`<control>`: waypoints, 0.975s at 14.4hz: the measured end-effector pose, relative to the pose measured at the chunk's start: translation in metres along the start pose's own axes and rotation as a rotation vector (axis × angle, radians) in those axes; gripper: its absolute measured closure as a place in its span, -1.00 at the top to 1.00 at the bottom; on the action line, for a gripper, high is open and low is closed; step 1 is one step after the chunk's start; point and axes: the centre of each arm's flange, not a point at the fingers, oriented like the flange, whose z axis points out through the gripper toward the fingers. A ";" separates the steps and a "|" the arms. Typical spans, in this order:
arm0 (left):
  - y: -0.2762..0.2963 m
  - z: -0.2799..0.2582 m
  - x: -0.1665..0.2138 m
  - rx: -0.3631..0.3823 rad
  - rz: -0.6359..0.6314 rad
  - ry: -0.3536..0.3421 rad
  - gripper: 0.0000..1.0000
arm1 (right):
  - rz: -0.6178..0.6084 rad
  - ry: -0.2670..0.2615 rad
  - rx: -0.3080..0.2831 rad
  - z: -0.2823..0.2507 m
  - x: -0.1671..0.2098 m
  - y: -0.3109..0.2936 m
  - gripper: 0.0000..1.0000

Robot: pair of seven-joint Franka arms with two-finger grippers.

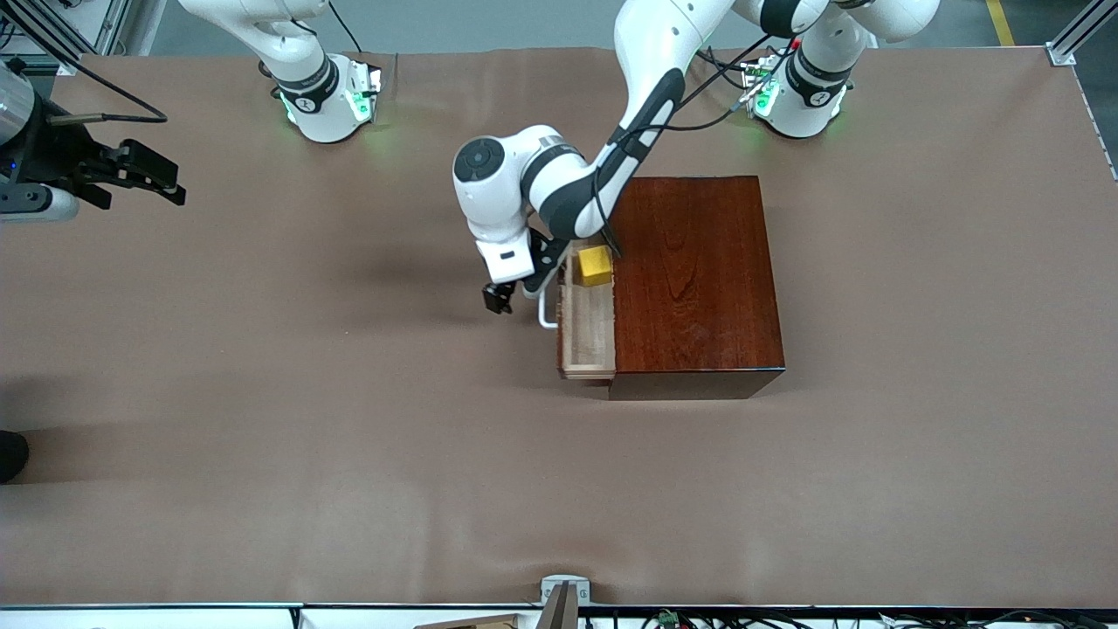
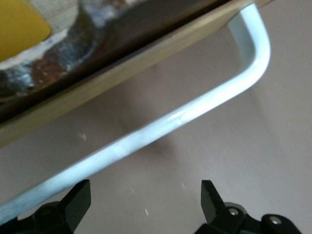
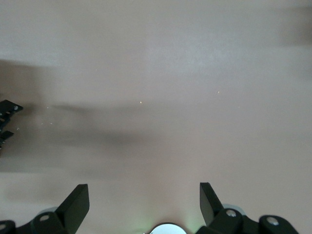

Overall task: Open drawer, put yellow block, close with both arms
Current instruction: 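Push the drawer shut with the left gripper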

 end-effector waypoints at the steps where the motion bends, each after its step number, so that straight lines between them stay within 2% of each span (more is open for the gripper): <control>1: 0.003 0.004 0.015 0.026 -0.014 0.017 1.00 | -0.024 0.008 -0.024 -0.003 0.000 0.003 1.00; 4: 0.013 0.013 0.049 0.070 -0.043 0.036 1.00 | -0.040 0.012 -0.062 -0.005 0.002 0.013 1.00; 7: 0.012 0.014 0.052 0.082 -0.045 0.041 1.00 | -0.045 0.002 -0.063 0.001 0.006 0.015 1.00; 14: 0.010 0.021 0.062 0.126 -0.058 0.060 1.00 | -0.050 0.027 -0.066 -0.004 0.010 0.014 1.00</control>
